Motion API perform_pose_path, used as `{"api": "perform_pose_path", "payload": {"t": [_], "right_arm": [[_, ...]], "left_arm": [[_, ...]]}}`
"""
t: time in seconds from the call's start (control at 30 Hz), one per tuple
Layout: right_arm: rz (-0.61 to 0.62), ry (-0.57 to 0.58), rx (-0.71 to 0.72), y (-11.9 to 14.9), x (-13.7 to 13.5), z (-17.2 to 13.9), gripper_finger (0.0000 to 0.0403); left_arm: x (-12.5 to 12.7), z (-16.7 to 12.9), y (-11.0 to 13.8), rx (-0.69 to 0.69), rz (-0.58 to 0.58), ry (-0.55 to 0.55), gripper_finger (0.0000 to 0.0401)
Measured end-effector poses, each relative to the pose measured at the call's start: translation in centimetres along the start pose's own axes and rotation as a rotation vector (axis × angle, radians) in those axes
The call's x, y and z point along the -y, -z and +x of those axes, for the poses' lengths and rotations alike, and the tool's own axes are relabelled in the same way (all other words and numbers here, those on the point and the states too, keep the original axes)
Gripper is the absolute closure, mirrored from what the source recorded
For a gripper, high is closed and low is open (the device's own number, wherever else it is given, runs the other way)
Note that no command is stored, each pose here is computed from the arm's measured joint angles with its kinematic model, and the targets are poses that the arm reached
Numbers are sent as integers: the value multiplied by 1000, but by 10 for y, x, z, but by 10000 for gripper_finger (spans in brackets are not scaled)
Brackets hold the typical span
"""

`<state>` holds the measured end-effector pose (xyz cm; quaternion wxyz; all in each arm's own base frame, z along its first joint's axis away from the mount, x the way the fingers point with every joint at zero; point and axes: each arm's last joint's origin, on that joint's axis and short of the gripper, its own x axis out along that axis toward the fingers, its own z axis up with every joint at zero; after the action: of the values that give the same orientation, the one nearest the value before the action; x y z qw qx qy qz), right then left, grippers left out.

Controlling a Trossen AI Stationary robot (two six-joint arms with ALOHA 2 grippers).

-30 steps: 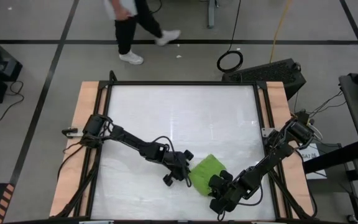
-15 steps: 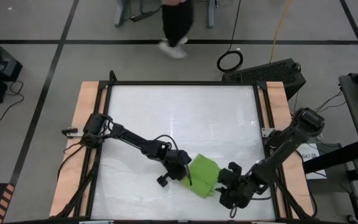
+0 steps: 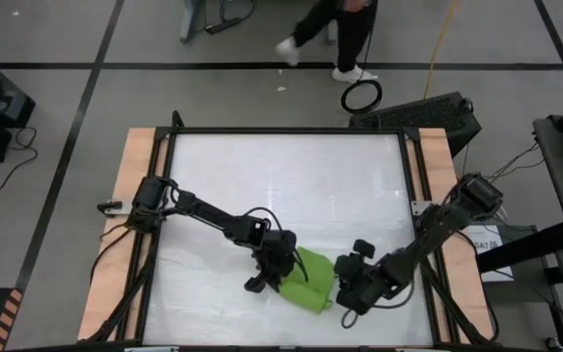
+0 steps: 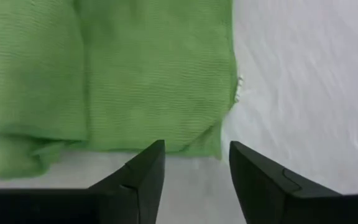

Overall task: Roll towel into tight, uniform cylinder
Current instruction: Roll the green towel

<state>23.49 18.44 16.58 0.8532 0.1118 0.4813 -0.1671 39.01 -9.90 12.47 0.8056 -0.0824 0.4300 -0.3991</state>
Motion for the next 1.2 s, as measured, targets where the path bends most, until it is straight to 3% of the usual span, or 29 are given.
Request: {"api": "perform_pose_path", "payload": {"t": [0.27, 0.4, 0.53, 0.83, 1.2], "right_arm": [[-80, -32, 126, -10, -4, -8, 267], [-225, -125, 221, -8, -18, -20, 266], [-305, -213, 285, -3, -33, -27, 257], [-391, -288, 298, 30, -57, -23, 199], [-451, -58, 317, 47, -81, 7, 183]], "left_arm": [[-9, -6, 3, -2, -275, 144, 400], [-18, 0, 10, -22, -405, 252, 401], [-26, 8, 11, -10, -489, 356, 401], [-52, 1, 6, 79, -632, 409, 401], [-69, -10, 12, 86, -754, 405, 401]]}}
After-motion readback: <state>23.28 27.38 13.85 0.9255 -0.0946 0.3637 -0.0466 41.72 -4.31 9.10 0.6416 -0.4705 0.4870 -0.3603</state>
